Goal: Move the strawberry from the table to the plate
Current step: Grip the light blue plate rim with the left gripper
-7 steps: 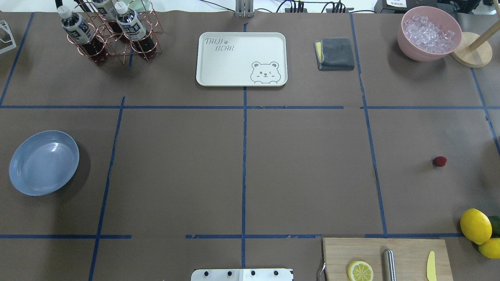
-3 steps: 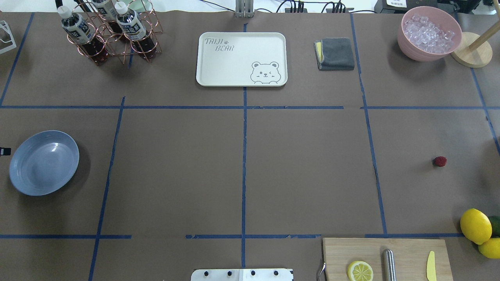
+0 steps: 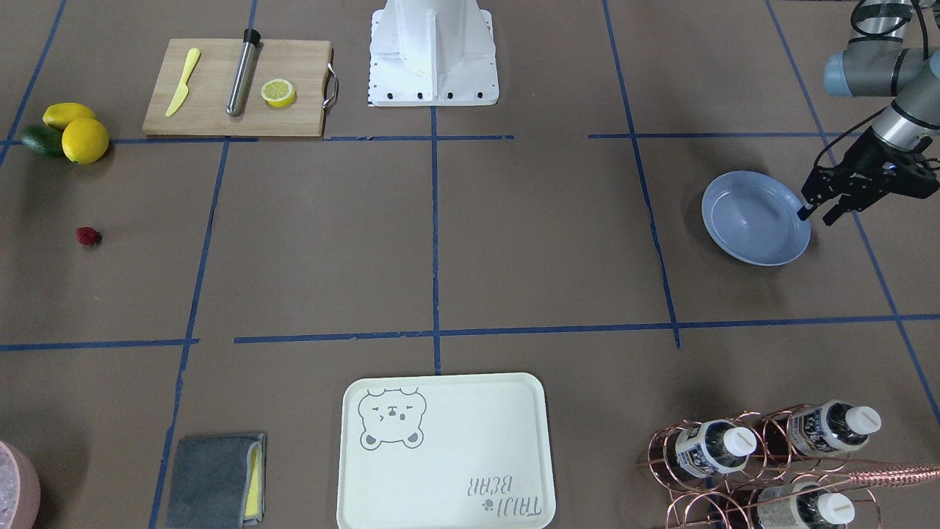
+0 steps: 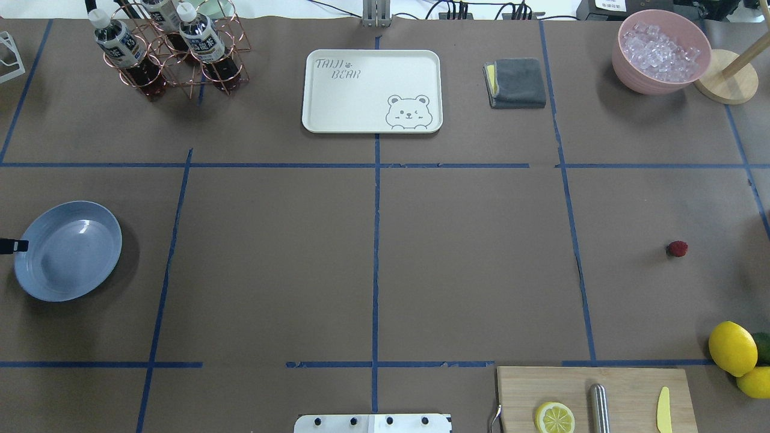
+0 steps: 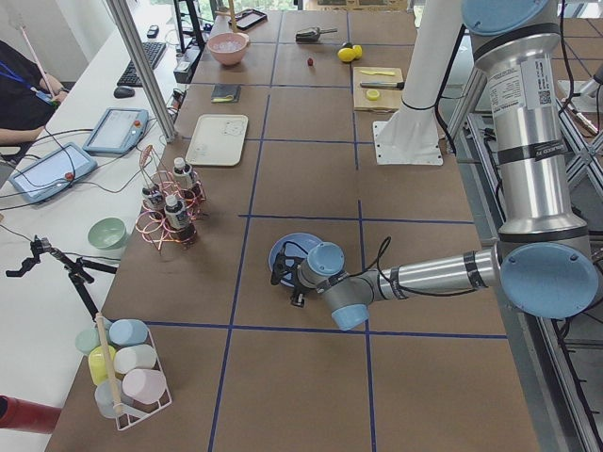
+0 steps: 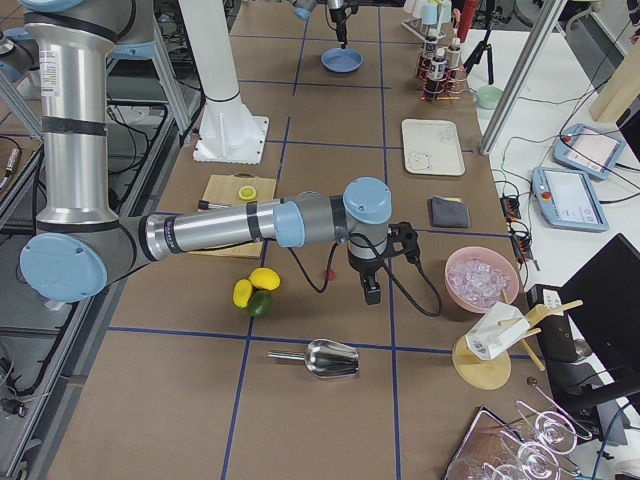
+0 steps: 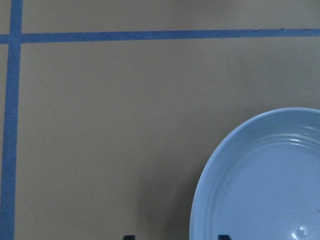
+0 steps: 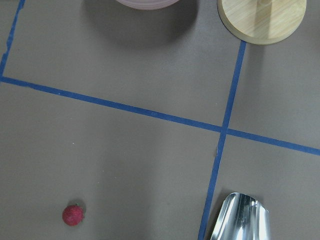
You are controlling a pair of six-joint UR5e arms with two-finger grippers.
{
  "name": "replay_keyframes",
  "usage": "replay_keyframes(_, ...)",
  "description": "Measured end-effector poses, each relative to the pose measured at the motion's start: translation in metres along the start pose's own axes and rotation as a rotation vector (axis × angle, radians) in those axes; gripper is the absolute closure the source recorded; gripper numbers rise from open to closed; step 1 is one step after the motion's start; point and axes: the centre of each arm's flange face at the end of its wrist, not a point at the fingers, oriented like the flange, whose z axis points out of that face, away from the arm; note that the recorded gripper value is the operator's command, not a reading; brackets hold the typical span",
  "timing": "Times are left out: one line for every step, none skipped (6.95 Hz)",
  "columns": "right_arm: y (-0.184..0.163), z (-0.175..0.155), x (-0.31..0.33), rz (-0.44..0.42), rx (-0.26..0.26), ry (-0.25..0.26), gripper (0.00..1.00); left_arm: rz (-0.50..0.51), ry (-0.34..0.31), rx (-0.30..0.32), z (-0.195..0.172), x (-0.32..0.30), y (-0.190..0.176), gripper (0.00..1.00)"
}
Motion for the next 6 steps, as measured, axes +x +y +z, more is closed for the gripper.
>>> replay_keyframes(0.0, 0.0, 0.0, 0.0, 0.0, 0.0, 0.0, 0.009, 0.01, -0.008, 0.003, 0.003, 0.003, 1.0)
replay_keyframes(0.0, 0.0, 0.0, 0.0, 0.0, 0.0, 0.0, 0.018, 0.021, -0.008, 0.003, 0.006, 0.004, 1.0)
replay_keyframes(0.0, 0.0, 0.0, 0.0, 0.0, 0.0, 0.0, 0.027, 0.032, -0.005, 0.002, 0.01, 0.003, 1.0)
replay_keyframes(0.0, 0.0, 0.0, 0.0, 0.0, 0.0, 0.0, 0.037, 0.059, -0.01, -0.002, 0.02, 0.0, 1.0)
replay_keyframes(0.0, 0.0, 0.0, 0.001, -0.001, 0.0, 0.0, 0.047, 0.108, -0.031, -0.01, 0.04, -0.006, 1.0)
replay_keyframes(0.0, 0.0, 0.0, 0.002, 0.0, 0.0, 0.0, 0.04, 0.148, -0.056, -0.02, 0.072, -0.019, 1.0)
